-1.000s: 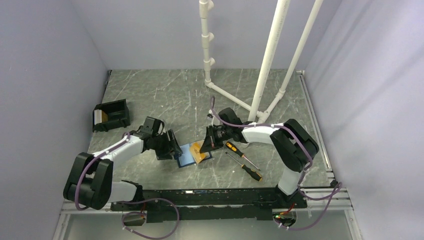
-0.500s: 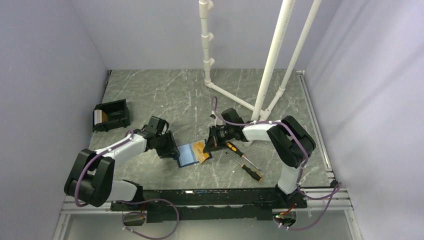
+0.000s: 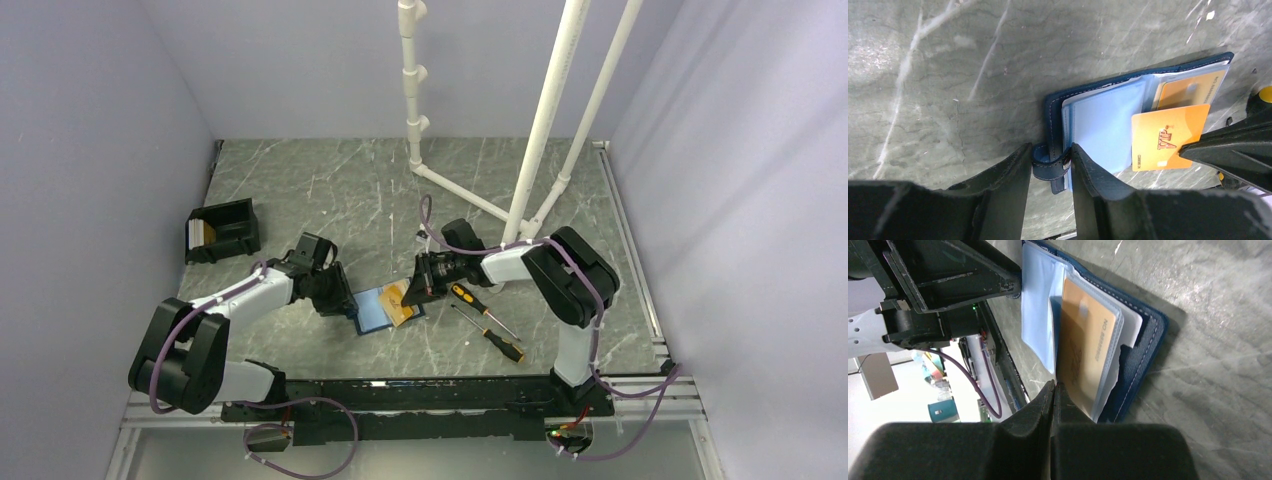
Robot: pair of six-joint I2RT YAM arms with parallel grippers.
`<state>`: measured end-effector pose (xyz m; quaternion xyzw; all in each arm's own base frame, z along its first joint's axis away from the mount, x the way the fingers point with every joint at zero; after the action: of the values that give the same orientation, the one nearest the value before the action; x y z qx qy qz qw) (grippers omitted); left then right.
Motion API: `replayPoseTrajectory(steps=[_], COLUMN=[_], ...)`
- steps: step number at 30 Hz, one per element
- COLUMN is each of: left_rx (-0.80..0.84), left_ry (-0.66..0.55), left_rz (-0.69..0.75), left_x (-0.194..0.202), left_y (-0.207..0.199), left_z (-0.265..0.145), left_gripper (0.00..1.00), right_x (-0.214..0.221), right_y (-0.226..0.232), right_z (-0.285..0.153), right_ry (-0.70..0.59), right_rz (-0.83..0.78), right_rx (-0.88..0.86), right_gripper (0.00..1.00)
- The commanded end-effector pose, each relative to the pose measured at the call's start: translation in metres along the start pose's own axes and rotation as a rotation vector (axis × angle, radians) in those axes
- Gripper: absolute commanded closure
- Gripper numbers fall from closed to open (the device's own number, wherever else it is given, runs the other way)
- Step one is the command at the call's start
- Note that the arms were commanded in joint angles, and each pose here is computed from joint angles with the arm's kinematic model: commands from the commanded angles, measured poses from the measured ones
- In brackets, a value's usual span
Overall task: Put the credit cards into the card holder
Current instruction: Insert the credit card into the card holder.
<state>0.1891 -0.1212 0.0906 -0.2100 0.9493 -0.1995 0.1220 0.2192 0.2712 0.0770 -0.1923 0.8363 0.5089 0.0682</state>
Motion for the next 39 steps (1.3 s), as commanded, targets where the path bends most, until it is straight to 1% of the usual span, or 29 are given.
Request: replayPoseTrajectory(steps=[1, 9, 18, 20, 24, 29, 32, 33, 36, 38, 39], left_rx=[-0.047, -0.044, -0.036, -0.035, -0.032, -0.043, -0.052, -0.053, -0.056, -0.053, -0.049], left_ry=[-0.009, -0.004, -0.004, -0.009, -0.021, -0.031, -0.039, -0.042, -0.050, -0.055, -0.056], left_rz=[0.004, 0.006, 0.008, 0.009, 0.007, 0.007, 0.010, 0.012, 0.017, 0.016, 0.015], left_x=[0.005, 0.009, 0.012, 0.012, 0.012, 0.013, 0.014, 0.014, 0.014, 0.014, 0.015], left_y=[0.008, 0.007, 0.005, 0.005, 0.005, 0.008, 0.009, 0.010, 0.010, 0.011, 0.012], left_z=[0.009, 0.010, 0.011, 0.011, 0.008, 0.004, 0.002, 0.001, -0.001, -0.003, -0.003], left_gripper=[0.60, 0.60, 0.61, 0.61, 0.62, 0.60, 0.60, 0.57, 0.51, 0.50, 0.52], right_x=[-0.016, -0.022, -0.012, -0.006, 0.000, -0.003, -0.004, -0.003, -0.001, -0.001, -0.002], right_y=[-0.001, -0.005, -0.002, -0.002, -0.003, -0.008, -0.005, -0.004, 0.002, 0.007, 0.009], right_z=[0.003, 0.010, 0.018, 0.020, 0.023, 0.012, 0.008, 0.006, 0.003, 0.005, 0.006], right_ry=[-0.069, -0.146, -0.154, -0.141, -0.113, -0.085, -0.041, -0.031, -0.010, -0.011, -0.013], right_rz=[-0.061, -0.038, -0.048, -0.052, -0.094, -0.163, -0.206, -0.217, -0.263, -0.292, -0.301], right_rx=[-0.027, -0.022, -0.028, -0.003, 0.100, 0.294, 0.354, 0.378, 0.422, 0.425, 0.419], right_gripper=[1.00, 1.00, 1.00, 1.00, 1.00, 0.89, 0.84, 0.79, 0.72, 0.69, 0.68])
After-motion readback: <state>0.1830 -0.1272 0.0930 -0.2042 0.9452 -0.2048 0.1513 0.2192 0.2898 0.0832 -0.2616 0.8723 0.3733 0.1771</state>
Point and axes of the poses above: each gripper's point midway between its finger pads, its own z axis out along the fingers, its own y axis along the line the jaws close on, x = y × z, the point moved 8 cm from there along -z, back along the fingers, and after that the axes turned 7 degrees about -z, right-handed, at the moved point
